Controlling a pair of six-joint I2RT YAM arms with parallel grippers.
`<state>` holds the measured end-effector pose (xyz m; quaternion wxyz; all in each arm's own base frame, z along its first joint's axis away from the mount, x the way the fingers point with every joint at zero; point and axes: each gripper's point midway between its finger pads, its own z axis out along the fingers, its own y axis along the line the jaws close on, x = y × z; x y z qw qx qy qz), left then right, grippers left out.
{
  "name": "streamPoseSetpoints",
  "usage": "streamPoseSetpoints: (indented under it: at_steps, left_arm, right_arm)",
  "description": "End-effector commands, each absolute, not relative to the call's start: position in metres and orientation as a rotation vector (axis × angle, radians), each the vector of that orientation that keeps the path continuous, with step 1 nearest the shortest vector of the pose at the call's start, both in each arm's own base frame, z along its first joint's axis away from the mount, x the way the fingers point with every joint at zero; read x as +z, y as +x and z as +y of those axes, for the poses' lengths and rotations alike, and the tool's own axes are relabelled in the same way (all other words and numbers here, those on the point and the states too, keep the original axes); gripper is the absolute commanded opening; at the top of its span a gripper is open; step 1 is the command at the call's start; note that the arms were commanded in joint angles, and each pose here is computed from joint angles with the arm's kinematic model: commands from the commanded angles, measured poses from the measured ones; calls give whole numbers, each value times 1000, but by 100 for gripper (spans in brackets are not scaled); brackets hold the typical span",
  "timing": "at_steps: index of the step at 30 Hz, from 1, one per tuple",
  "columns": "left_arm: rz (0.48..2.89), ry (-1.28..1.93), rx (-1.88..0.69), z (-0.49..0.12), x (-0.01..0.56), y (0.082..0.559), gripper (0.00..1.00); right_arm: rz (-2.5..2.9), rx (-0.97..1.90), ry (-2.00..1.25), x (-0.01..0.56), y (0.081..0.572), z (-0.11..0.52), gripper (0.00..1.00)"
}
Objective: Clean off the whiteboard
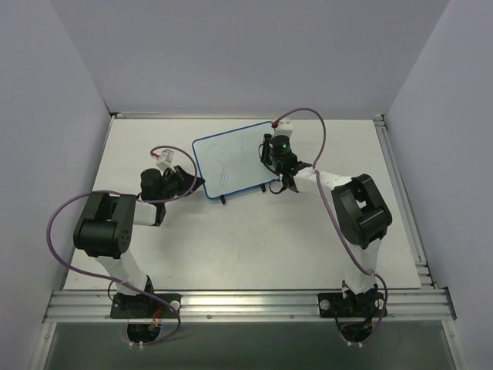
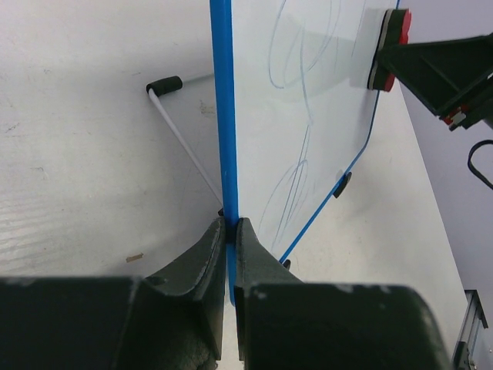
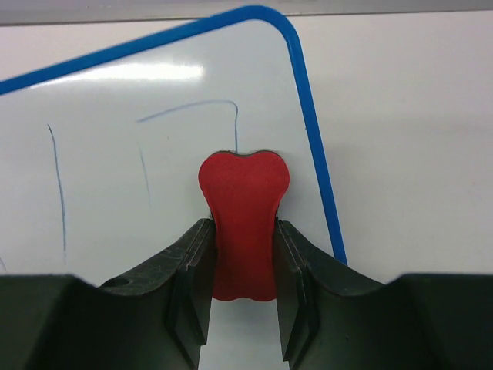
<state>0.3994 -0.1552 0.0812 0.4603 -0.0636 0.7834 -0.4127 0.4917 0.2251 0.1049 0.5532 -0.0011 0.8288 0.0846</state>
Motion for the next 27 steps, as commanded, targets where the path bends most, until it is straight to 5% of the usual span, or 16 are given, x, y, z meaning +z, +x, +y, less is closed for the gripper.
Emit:
streamPoseSetpoints:
  at_steps: [1,13,27]
  left_arm:
    - [1918,-125,-1008,-160,85,407,2]
    - [1932,-95,-947,-159,88,407,2]
    - [1928,-75,-949,-164,95,407,2]
  right_arm:
    - [1934,158,1,117,516,221,4]
    - [1919,137,2,130,562,213,5]
    - [2019,119,-68,82,498,212,4]
